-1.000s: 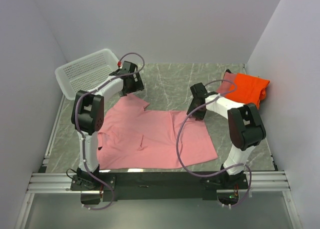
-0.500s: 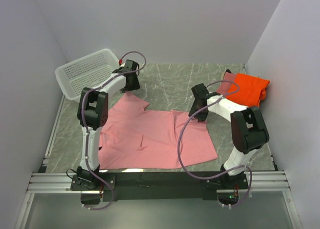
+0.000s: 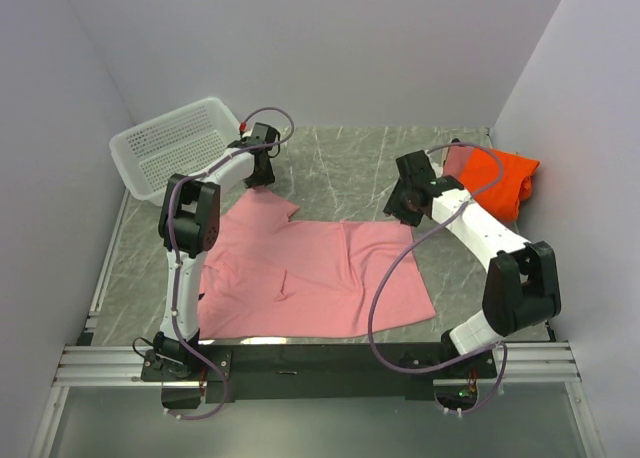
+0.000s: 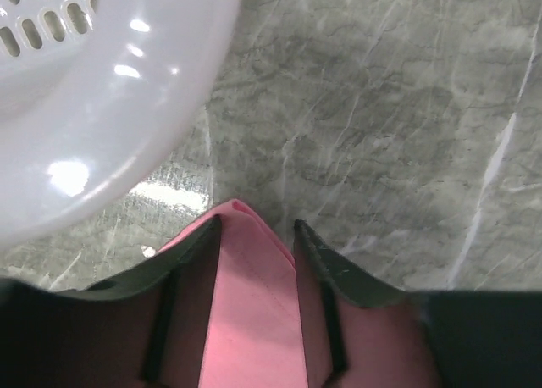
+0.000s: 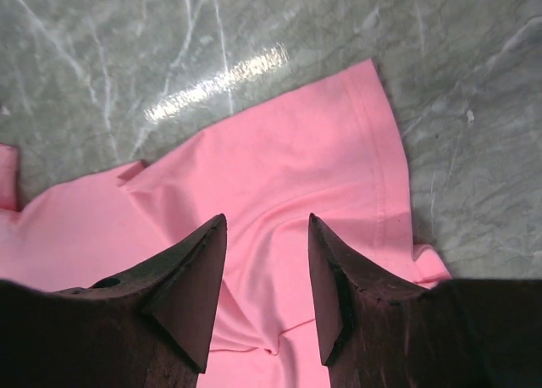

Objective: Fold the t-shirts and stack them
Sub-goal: Fold the tshirt

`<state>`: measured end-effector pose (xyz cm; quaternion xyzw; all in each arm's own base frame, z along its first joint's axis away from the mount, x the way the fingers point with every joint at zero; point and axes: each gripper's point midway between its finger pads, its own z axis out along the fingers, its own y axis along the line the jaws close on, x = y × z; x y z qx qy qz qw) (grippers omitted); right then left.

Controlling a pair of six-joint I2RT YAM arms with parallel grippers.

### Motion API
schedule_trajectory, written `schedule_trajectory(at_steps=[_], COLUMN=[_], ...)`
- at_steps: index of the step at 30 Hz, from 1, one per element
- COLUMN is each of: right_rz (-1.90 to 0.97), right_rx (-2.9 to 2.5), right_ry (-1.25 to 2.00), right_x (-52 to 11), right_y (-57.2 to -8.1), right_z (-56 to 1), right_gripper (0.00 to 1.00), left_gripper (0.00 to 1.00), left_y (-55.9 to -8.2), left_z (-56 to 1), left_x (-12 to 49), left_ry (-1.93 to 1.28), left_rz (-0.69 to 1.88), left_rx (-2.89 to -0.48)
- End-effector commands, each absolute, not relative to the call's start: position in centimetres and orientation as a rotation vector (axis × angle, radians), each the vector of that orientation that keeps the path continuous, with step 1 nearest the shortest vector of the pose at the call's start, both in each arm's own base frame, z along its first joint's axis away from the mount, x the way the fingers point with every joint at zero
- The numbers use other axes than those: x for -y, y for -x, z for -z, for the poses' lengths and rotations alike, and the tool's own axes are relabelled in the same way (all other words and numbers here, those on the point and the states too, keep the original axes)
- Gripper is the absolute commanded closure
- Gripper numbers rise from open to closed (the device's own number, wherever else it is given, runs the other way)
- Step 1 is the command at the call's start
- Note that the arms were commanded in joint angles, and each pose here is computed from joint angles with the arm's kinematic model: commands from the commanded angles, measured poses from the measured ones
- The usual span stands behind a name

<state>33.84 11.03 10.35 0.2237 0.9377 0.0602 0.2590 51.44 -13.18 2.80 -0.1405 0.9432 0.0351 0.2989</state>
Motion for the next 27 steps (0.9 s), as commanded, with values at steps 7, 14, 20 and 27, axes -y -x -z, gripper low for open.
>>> schedule_trajectory(at_steps=[7, 14, 20, 27], right_rz=[-0.114, 0.029, 0.047, 0.067], right_rx=[-2.478, -2.572, -2.601, -2.628], right_ry=[-0.661, -0.678, -0.670, -0.671], right_x=[-7.5, -4.7, -4.6, -4.9], right_y=[-34.9, -35.4, -37.2, -39.0], right_z=[-11.9, -7.6, -5.8, -4.1], right_gripper=[0.49, 0.49, 0.49, 0.49], left_gripper=[0.85, 1.00, 0.99, 0.99], left_y=[-51.9, -51.4, -51.2, -51.4], left_z=[-2.2, -2.1, -2.8, -3.8], left_x=[12.3, 11.9, 11.7, 11.7], left_ry=[0.356, 0.347, 0.358, 0.377], left_rz=[-0.159, -0.173, -0.162, -0.133], left_rx=[-2.504, -2.516, -2.508, -2.497])
